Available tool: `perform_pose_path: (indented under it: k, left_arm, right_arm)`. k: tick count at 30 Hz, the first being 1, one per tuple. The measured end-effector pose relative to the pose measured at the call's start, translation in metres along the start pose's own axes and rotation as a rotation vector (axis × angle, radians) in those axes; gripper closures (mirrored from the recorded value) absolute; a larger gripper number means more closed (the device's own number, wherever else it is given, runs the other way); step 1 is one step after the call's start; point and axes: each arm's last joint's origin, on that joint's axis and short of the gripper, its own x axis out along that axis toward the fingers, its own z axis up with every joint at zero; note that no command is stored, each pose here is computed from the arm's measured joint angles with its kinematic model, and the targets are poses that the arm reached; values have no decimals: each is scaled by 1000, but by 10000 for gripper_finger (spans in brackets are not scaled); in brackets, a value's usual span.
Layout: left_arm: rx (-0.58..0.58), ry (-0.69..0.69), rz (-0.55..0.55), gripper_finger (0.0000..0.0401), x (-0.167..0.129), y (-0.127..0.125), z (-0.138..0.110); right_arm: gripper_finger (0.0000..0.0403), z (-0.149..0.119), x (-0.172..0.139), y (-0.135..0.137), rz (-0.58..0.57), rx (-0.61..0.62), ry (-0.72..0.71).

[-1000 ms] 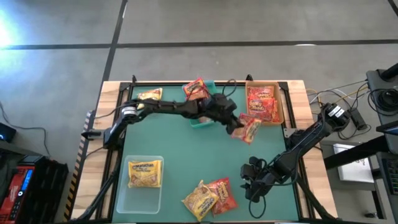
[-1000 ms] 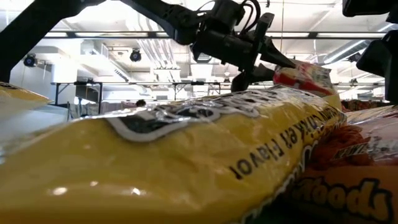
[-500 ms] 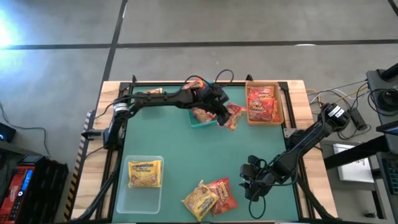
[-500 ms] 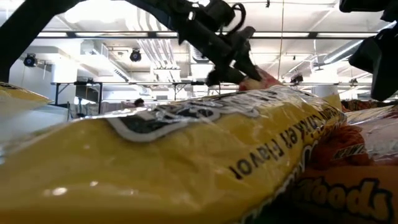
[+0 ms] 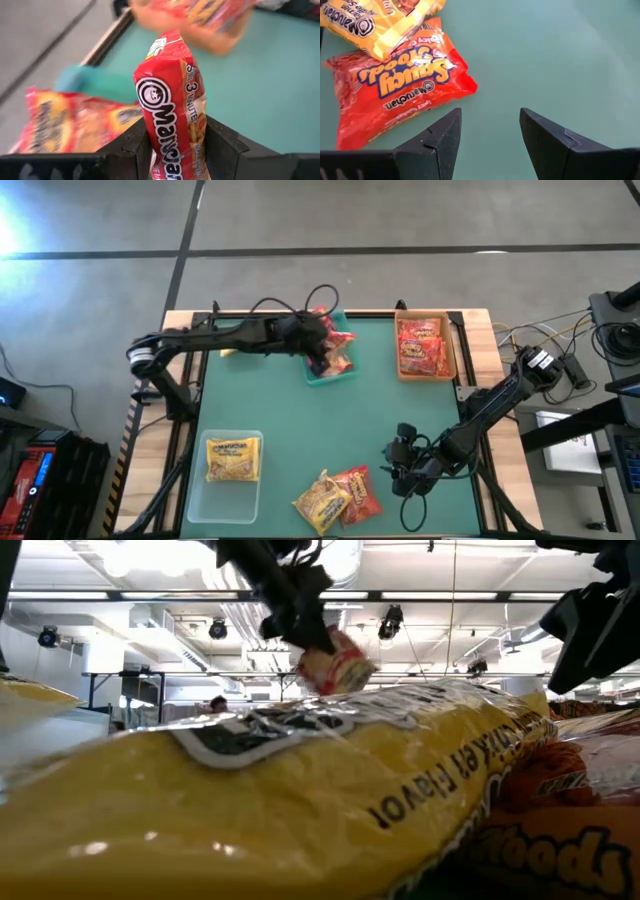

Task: Sort Maruchan noodles
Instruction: Put the red noodle pack into the green bin

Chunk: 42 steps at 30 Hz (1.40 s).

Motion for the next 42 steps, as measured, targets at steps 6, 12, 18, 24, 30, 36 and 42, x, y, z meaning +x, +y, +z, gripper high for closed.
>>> perform_pose_path:
  k: [6, 12, 18, 24, 30, 36, 42]
  left_arm:
    - [55, -37, 11, 275, 16, 5, -30]
    - [78, -26, 12, 275, 32, 6, -51]
    - [97, 8, -18, 275, 40, 5, -64]
    - [97, 38, -73, 275, 50, 2, -68]
    - [146, 65, -43, 274, 49, 3, -71]
    - [223, 76, 146, 242, 50, 10, -72]
    - [260, 121, 159, 209, 47, 11, -72]
  right_arm:
    - [211, 1, 0, -1, -28, 7, -35]
    - [211, 1, 0, -1, -26, 63, -37]
    - [211, 1, 0, -1, -26, 72, -37]
    - [211, 2, 0, -1, -42, 83, -54]
    - [211, 2, 0, -1, -41, 133, -56]
    - [211, 2, 0, -1, -39, 214, -57]
    - [211, 2, 0, -1, -39, 240, -59]
